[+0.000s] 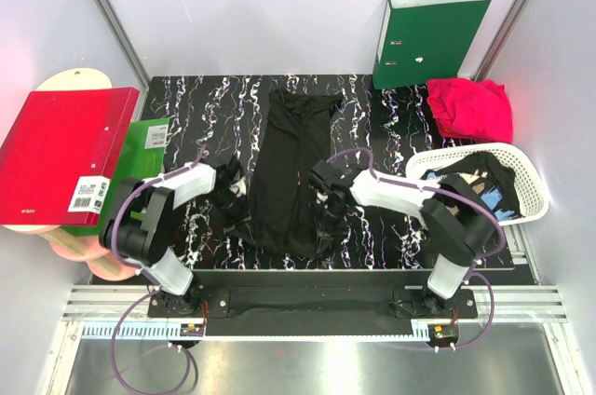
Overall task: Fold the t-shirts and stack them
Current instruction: Grab the bottom of the folded rectangular tshirt with both arms, then fold the folded rectangular tshirt in 1/3 of the way
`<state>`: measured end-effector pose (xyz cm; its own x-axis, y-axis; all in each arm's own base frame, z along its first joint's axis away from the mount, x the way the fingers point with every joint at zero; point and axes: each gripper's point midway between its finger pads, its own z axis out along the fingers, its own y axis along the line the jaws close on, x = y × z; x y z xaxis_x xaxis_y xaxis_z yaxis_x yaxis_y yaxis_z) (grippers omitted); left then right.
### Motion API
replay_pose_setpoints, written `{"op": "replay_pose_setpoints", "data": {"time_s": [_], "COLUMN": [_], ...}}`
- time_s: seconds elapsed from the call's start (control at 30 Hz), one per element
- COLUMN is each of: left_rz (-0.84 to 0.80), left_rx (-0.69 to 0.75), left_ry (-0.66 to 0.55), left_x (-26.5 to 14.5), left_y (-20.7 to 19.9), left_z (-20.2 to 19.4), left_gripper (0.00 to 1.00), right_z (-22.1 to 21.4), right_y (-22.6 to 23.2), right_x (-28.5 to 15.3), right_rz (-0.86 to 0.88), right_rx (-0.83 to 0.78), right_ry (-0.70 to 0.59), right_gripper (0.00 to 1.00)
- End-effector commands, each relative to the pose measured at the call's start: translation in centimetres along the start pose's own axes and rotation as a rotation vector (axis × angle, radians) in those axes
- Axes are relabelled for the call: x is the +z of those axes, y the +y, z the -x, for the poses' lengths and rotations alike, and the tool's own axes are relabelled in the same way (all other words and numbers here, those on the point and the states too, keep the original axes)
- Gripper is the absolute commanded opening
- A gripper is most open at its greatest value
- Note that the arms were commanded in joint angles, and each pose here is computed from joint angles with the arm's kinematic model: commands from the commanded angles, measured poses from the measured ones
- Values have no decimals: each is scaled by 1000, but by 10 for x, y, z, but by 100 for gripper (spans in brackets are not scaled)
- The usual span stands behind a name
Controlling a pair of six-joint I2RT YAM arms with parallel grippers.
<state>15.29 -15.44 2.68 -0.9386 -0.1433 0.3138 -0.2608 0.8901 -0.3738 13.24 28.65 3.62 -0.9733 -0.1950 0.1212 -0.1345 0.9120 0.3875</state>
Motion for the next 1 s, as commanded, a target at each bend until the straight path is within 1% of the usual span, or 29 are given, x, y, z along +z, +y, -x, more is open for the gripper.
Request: {"op": "replay_pose_setpoints", "data": {"time_s": [0.0,0.07,0.17,0.27,0.33,0.5,0.57,0.63,0.67,0.7,0.83,0.87,0.93,0.97], "left_rz": [-24,-39,-59,-65,-64,-64,-59,-68,-56,-59,-62,-45,-45,-38], "left_rx": [104,115,128,143,156,168,162,175,168,180,190,184,194,187], "left_ry": [-174,-213,-248,-280,-308,-350,-338,-358,-340,-359,-331,-319,-335,-323], "left_x": [-40,-51,-62,-71,-77,-88,-83,-90,-83,-90,-85,-78,-85,-81], "left_y": [-27,-38,-53,-68,-79,-102,-106,-117,-116,-124,-134,-132,-139,-138], "left_z": [23,30,41,56,72,107,118,131,137,145,165,172,181,187], "left_gripper": [0,0,0,0,0,0,0,0,0,0,0,0,0,0], "right_z": [23,35,52,71,83,136,158,175,182,189,223,228,241,246], "right_y": [14,18,23,19,14,-10,-20,-28,-31,-36,-39,-39,-41,-41], "right_x": [-45,-54,-58,-57,-61,-94,-106,-111,-113,-115,-113,-112,-111,-110], "right_rz": [-28,-44,-65,-107,-135,-194,-211,-239,-243,-244,-272,-272,-273,-269], "right_rx": [-98,-120,-155,-181,-183,-118,-106,-105,-102,-94,-111,-109,-103,-102], "right_ry": [-172,-223,-256,-282,-300,-430,-468,-488,-494,-498,-509,-509,-514,-514], "right_gripper": [0,0,0,0,0,0,0,0,0,0,0,0,0,0]}}
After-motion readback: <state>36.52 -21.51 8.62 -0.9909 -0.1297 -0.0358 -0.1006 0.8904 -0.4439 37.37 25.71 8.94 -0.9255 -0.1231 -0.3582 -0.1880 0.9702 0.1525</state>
